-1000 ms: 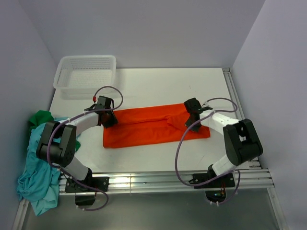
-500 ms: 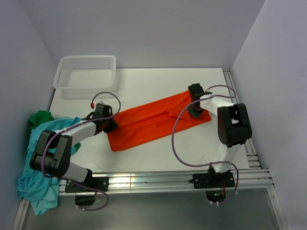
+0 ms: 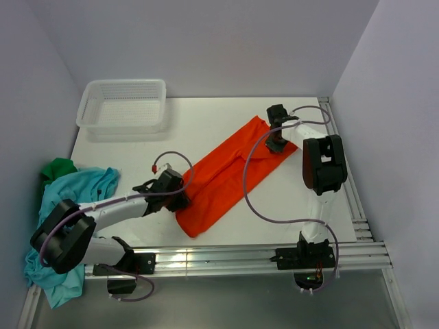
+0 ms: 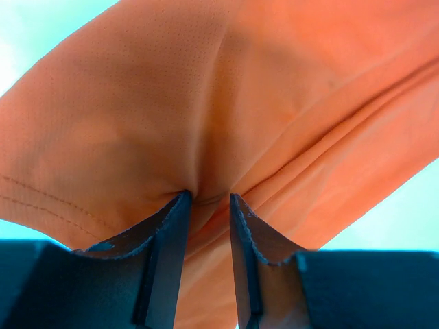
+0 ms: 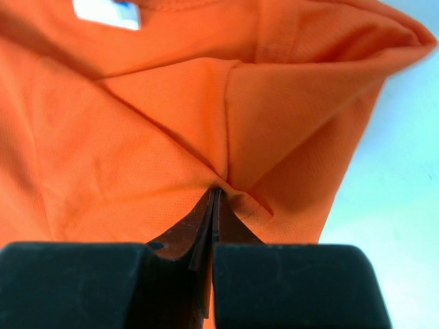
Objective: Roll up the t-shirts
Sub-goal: Fold the tshirt
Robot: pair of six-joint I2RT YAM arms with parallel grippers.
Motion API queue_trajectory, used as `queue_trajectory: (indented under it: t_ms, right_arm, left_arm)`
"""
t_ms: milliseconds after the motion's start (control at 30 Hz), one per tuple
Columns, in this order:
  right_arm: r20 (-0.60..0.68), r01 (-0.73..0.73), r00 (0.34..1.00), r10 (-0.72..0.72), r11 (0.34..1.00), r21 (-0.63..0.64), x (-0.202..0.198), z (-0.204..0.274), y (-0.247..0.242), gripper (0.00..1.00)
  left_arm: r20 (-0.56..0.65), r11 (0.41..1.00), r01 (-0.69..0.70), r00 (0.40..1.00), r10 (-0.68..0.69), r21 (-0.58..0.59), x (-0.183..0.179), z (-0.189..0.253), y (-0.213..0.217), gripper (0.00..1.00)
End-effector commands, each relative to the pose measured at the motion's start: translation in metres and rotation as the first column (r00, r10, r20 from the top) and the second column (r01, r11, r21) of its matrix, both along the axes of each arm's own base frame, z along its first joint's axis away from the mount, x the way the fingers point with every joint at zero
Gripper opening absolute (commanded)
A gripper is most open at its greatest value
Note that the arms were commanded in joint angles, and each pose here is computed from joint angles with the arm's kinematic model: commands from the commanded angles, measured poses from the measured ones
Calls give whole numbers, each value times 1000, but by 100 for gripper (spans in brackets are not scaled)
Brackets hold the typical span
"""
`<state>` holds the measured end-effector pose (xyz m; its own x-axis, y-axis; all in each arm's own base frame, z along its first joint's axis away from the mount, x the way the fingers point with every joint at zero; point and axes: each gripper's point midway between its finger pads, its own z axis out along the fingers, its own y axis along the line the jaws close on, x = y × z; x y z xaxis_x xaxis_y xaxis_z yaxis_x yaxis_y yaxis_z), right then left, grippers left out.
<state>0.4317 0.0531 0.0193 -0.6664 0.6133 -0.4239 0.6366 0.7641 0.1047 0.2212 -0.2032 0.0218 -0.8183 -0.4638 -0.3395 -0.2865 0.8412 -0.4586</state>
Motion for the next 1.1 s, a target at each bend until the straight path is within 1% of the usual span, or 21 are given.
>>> queue_trajectory:
  t_ms: [0,133,200,233,267,333,367,433,500,567,600,667,700,733,800,867,900,933,1000,1033,1067]
  right_arm:
    - [-32,-34,999,33,999,-31,8,2,-4,0]
    - [-13,-69,998,68,997,-28,26,4,0,0]
    - [4,-92,996,92,996,-16,37,8,4,0]
    - [-8,-104,995,103,995,-11,38,2,7,0]
    - [-12,-113,994,113,994,-12,40,3,7,0]
    - [2,-131,991,131,991,-6,51,5,12,0]
    - [4,-142,990,142,990,-4,54,6,13,0]
    - [18,-161,987,161,987,7,63,7,19,0]
    - [39,-187,982,186,982,20,73,13,25,0]
    - [41,-205,978,204,978,22,81,11,31,0]
    - [54,-210,977,208,978,20,85,17,31,0]
    - [39,-226,973,225,974,3,87,12,37,0]
    - [60,-228,972,228,974,-6,94,21,39,0]
    - [40,-236,971,236,972,-14,93,15,43,0]
    - [60,-246,967,246,969,-14,103,21,49,0]
    - [54,-272,961,271,962,9,105,14,60,0]
    - [79,-278,958,275,961,18,113,22,63,0]
    - [73,-288,956,286,957,27,113,21,66,0]
    - [103,-309,947,303,950,44,117,32,73,1]
    - [161,-320,937,309,947,43,122,52,75,7]
    - [189,-336,927,323,941,45,123,63,78,10]
  left_arm:
    - [-158,996,-27,987,41,90,-56,-33,23,37]
    - [-168,998,-41,985,49,46,-73,-31,19,39]
    - [-168,999,-20,985,28,45,-82,-30,14,40]
    - [-166,999,-23,986,29,35,-84,-27,11,41]
    - [-162,1000,6,987,-1,29,-90,-25,5,42]
    - [-155,1000,19,988,-17,10,-95,-20,-4,44]
    - [-143,998,58,988,-58,-4,-100,-15,-15,45]
    - [-147,998,69,987,-67,6,-105,-14,-21,46]
    - [-147,994,107,984,-105,10,-112,-10,-33,46]
    - [-177,991,129,977,-122,30,-122,-16,-42,46]
    - [-174,991,132,977,-127,21,-124,-13,-46,46]
    - [-193,987,155,970,-145,35,-133,-17,-53,46]
    - [-198,987,156,969,-147,34,-136,-17,-56,46]
    - [-205,986,160,967,-149,41,-139,-19,-57,47]
    - [-202,983,178,965,-167,39,-145,-15,-63,47]
    - [-178,979,200,965,-192,30,-148,-4,-73,49]
    - [-174,977,210,964,-200,41,-149,-1,-72,50]
    - [-160,975,217,965,-206,52,-147,8,-73,55]
    - [-140,968,241,963,-229,76,-145,17,-71,63]
    - [-139,963,244,964,-229,110,-143,22,-62,69]
    - [-102,965,240,968,-229,107,-136,36,-67,71]
